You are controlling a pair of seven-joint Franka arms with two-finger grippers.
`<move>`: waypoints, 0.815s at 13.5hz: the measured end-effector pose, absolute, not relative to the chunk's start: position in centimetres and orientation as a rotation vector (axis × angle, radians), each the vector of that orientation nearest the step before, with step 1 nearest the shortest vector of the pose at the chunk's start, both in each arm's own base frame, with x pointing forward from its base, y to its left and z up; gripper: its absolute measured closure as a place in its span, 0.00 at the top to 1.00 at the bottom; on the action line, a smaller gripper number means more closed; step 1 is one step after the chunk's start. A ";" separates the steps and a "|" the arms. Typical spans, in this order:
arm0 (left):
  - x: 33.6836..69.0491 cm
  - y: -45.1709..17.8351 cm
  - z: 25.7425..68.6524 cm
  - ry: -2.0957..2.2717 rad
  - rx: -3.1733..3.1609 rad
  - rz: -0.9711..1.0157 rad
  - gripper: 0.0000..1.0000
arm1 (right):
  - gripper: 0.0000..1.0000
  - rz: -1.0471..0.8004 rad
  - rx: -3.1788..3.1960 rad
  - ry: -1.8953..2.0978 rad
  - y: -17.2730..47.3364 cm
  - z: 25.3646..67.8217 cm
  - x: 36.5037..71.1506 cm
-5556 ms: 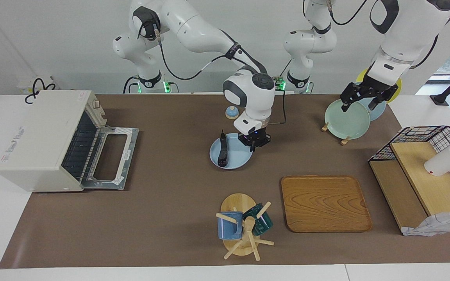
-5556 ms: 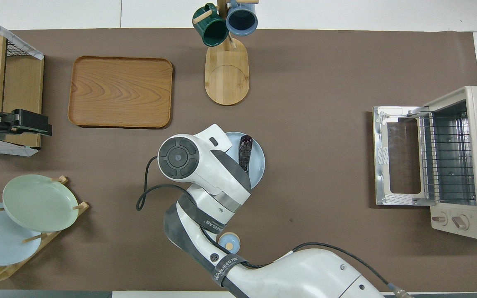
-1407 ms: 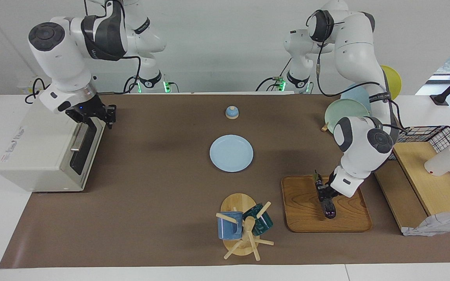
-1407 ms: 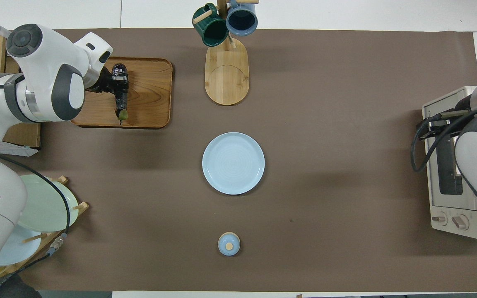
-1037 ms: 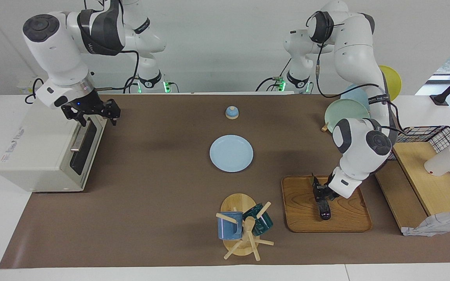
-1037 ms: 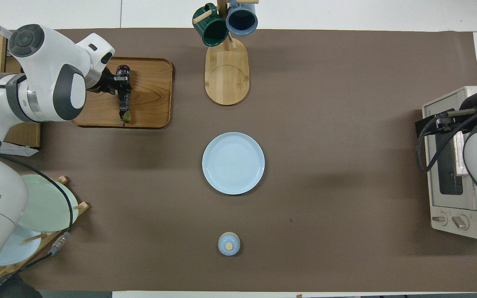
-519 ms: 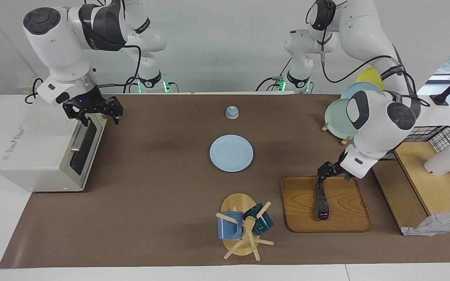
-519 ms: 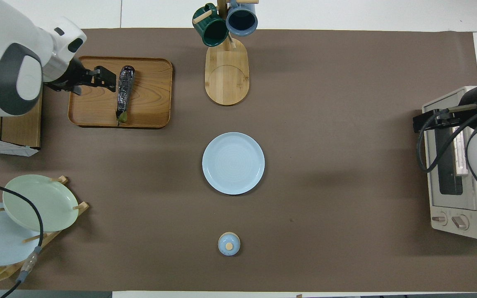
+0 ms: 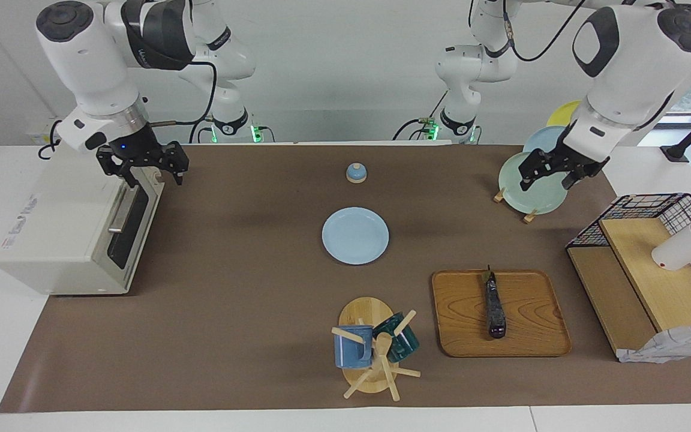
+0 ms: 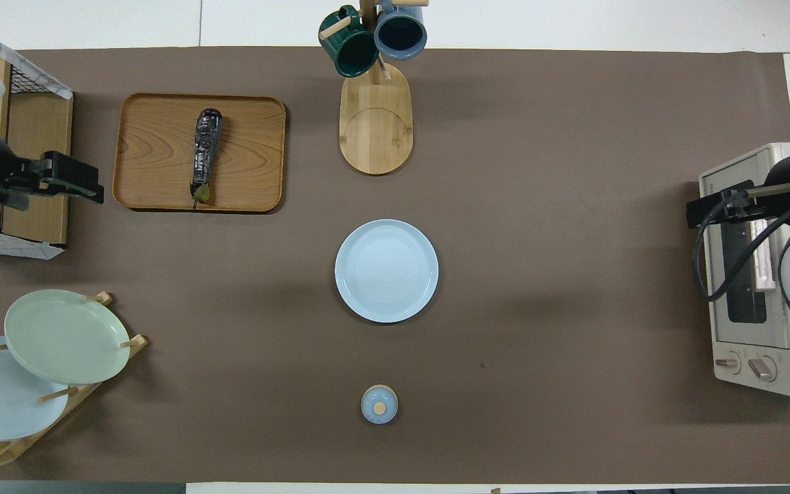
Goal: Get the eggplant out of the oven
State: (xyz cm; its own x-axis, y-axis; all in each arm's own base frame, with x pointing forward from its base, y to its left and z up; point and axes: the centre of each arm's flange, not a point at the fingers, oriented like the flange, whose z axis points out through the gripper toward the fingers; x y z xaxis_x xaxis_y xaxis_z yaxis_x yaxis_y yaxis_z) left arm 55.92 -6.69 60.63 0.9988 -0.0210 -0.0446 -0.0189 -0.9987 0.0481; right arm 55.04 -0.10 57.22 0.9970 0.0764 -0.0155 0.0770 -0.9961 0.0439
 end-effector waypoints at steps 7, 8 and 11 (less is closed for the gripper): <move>53.1 -7.4 59.4 -0.060 3.099 -0.182 1.00 | 1.00 -0.022 3.096 0.093 -1.0 57.2 55.0; 53.0 -7.5 59.9 -0.066 3.100 -0.183 1.00 | 1.00 -0.022 3.096 0.089 -1.1 57.2 55.0; 52.8 -7.6 61.2 -0.069 3.101 -0.190 1.00 | 1.00 -0.022 3.097 0.078 -1.5 57.2 55.0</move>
State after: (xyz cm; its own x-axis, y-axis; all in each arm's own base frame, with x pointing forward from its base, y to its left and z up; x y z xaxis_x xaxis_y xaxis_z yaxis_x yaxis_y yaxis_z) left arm 52.76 -7.57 61.24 0.9915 -0.0465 -0.1215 -0.0423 -0.9984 0.0370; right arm 55.00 -1.51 57.22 0.9986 0.0501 -0.0155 0.0507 -0.9978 0.0432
